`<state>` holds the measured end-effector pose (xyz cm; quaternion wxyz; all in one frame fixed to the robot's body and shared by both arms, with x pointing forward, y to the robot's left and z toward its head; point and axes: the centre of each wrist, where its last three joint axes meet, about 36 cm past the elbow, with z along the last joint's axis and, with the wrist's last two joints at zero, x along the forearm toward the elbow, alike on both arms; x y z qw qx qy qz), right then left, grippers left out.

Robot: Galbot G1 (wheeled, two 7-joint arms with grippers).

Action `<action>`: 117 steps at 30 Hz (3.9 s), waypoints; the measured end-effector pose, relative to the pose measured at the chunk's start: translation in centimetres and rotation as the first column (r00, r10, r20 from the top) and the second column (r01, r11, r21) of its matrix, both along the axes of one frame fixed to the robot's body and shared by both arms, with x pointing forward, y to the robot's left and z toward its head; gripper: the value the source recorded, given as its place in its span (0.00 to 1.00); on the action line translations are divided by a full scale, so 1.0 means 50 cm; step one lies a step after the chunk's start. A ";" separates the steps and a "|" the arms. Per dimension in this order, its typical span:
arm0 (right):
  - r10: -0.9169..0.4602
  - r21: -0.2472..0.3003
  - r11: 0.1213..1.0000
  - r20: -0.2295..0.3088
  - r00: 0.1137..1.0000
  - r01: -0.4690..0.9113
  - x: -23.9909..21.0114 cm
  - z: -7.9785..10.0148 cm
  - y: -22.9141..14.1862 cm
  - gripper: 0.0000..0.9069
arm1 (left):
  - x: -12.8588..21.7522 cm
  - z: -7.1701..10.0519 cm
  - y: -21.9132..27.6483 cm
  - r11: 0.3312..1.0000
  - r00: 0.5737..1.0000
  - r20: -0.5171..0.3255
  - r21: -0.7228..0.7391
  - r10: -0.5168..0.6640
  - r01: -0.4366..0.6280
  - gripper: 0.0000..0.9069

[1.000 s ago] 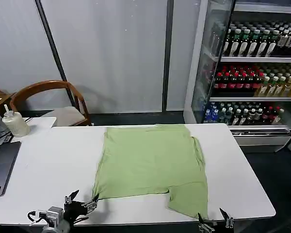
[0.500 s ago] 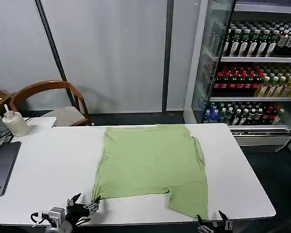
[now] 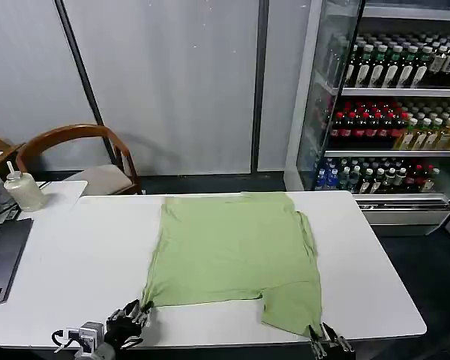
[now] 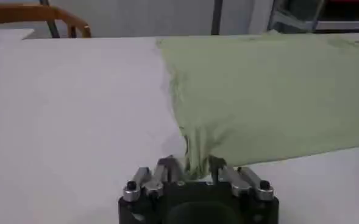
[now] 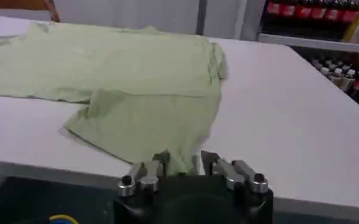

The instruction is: Fold and organize the clothes.

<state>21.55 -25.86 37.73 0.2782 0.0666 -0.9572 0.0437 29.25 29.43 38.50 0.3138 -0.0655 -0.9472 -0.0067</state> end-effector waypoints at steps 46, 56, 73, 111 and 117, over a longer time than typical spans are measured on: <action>0.035 0.018 0.999 0.310 0.950 -0.043 0.389 0.028 -0.027 0.00 | 0.232 -0.016 0.037 0.977 0.969 0.249 -0.203 -0.010 0.062 0.02; 0.041 0.005 0.999 0.331 0.943 -0.045 0.447 0.018 -0.020 0.00 | 0.285 -0.040 0.053 0.977 0.971 0.241 -0.203 -0.012 0.063 0.02; 0.025 -0.035 0.999 0.351 0.936 -0.014 0.506 0.006 -0.017 0.00 | 0.340 -0.055 0.067 0.975 0.966 0.260 -0.210 -0.016 0.072 0.02; -0.041 -0.113 0.990 0.310 0.950 0.080 0.543 0.004 -0.049 1.00 | 0.370 -0.052 0.119 0.989 0.952 0.305 -0.140 -0.009 0.055 1.00; -0.048 -0.095 0.993 0.270 0.962 0.076 0.475 -0.010 -0.042 1.00 | 0.326 -0.036 0.120 0.992 0.954 0.298 -0.103 -0.039 0.072 1.00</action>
